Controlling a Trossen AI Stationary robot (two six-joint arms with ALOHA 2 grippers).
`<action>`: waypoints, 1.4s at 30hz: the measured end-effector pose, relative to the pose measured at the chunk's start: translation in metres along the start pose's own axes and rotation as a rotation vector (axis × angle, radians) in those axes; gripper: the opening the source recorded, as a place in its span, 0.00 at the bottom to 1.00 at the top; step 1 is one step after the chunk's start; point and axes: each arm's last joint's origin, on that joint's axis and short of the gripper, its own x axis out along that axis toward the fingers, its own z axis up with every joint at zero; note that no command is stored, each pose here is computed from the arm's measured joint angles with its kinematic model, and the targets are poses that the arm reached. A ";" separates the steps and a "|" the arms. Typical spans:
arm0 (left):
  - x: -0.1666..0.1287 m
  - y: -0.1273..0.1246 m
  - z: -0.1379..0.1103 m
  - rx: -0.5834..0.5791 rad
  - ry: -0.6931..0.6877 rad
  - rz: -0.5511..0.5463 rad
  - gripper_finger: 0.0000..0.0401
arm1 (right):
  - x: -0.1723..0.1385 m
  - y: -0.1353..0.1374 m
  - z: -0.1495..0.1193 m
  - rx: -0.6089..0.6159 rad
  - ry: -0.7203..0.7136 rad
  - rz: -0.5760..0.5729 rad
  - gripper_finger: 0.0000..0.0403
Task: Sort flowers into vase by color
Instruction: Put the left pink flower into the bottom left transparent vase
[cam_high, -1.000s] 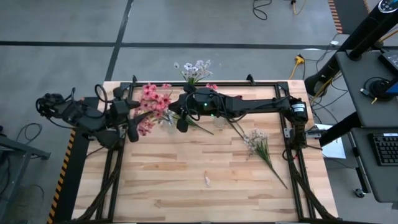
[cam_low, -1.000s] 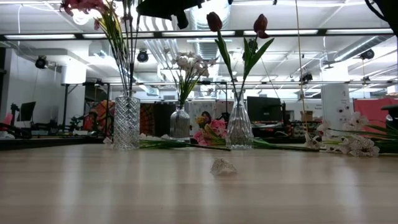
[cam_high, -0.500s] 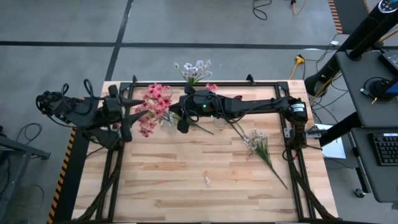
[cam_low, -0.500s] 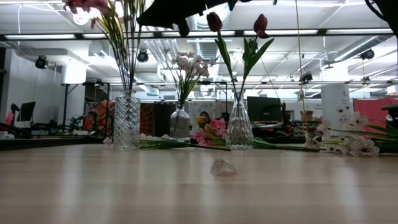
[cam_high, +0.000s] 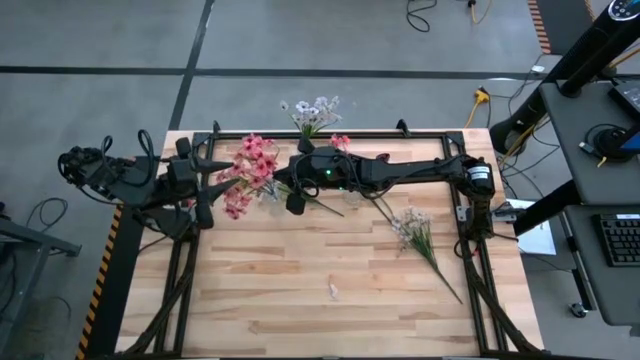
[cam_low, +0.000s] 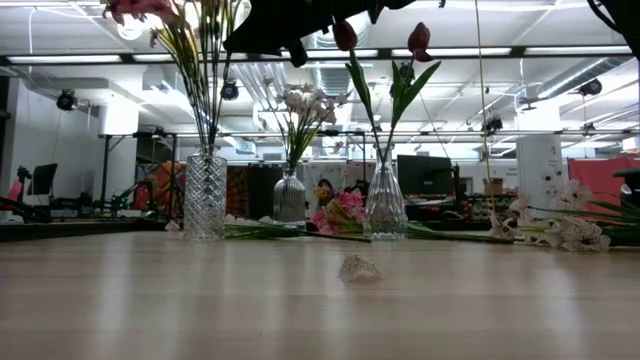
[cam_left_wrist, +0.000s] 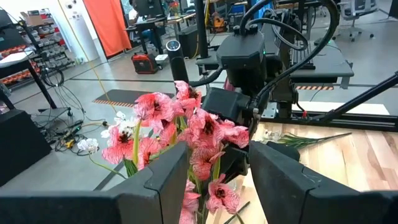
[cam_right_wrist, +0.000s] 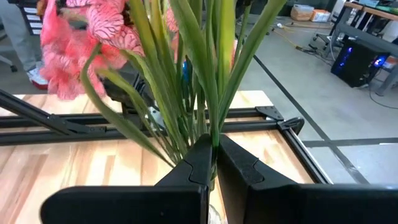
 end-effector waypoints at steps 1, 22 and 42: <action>0.000 0.000 0.000 0.000 0.000 0.000 0.39 | 0.000 0.000 -0.001 0.000 0.003 0.000 0.03; 0.001 -0.001 0.002 -0.002 -0.016 -0.001 0.39 | 0.002 0.001 -0.014 -0.003 0.021 0.001 0.03; 0.003 -0.004 0.002 0.008 -0.009 0.005 0.39 | 0.026 0.006 -0.043 0.010 0.072 0.005 0.03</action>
